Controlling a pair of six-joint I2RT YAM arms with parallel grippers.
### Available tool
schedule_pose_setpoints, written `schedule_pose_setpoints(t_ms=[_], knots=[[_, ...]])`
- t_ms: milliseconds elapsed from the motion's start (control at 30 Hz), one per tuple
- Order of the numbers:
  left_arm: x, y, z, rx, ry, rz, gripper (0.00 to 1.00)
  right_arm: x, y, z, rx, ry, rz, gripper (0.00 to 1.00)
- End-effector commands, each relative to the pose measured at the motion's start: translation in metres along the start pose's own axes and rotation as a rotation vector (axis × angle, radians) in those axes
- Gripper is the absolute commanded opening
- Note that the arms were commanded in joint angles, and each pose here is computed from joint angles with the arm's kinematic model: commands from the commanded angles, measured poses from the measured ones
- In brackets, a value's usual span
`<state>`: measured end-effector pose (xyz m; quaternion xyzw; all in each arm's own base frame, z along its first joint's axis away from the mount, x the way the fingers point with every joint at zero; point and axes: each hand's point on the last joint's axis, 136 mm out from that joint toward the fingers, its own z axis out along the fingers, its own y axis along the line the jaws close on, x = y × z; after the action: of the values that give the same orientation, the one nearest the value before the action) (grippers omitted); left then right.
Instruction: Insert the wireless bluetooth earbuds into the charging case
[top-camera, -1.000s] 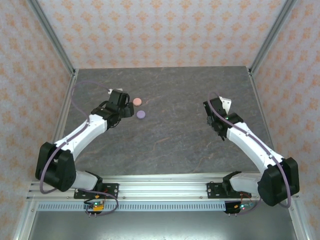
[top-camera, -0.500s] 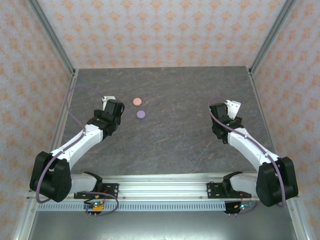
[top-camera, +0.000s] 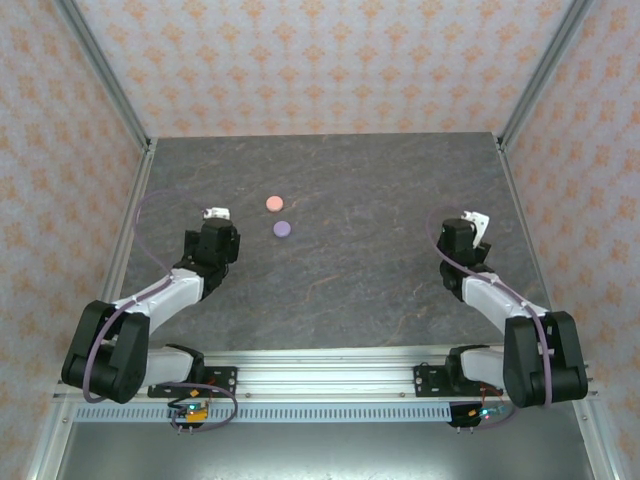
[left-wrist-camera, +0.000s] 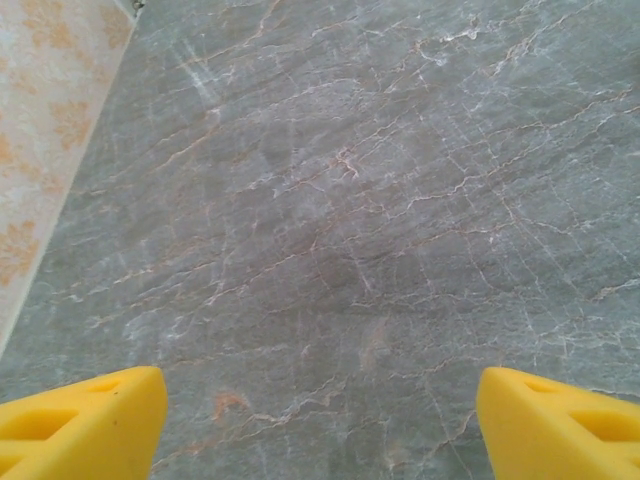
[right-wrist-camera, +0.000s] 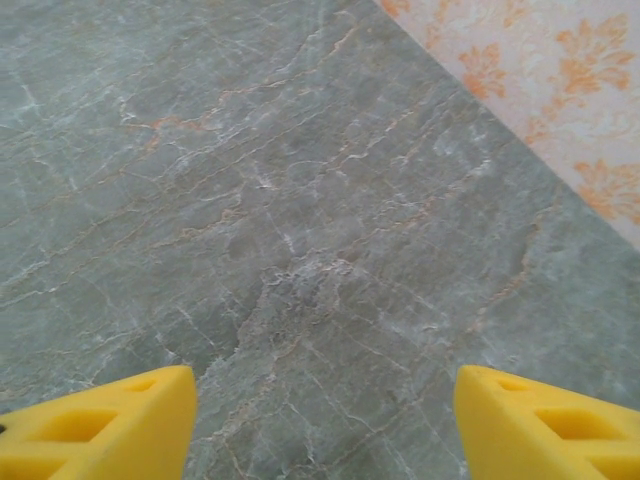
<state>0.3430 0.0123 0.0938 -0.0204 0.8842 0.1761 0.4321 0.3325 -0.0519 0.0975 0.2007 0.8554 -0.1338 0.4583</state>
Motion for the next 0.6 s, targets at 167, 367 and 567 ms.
schedule_pose_setpoints(t_ms=[167, 367, 567], knots=[[-0.028, 0.004, 0.0, 0.142, -0.198, -0.176, 0.82, -0.027, 0.022, 0.009, -0.203, -0.135, 0.092, 0.73], [-0.034, 0.01, 0.002, 0.18, -0.26, -0.238, 0.82, -0.033, 0.024, 0.01, -0.249, -0.191, 0.099, 0.73], [-0.041, 0.013, 0.009, 0.175, -0.304, -0.258, 0.82, -0.031, 0.031, 0.024, -0.269, -0.203, 0.078, 0.75]])
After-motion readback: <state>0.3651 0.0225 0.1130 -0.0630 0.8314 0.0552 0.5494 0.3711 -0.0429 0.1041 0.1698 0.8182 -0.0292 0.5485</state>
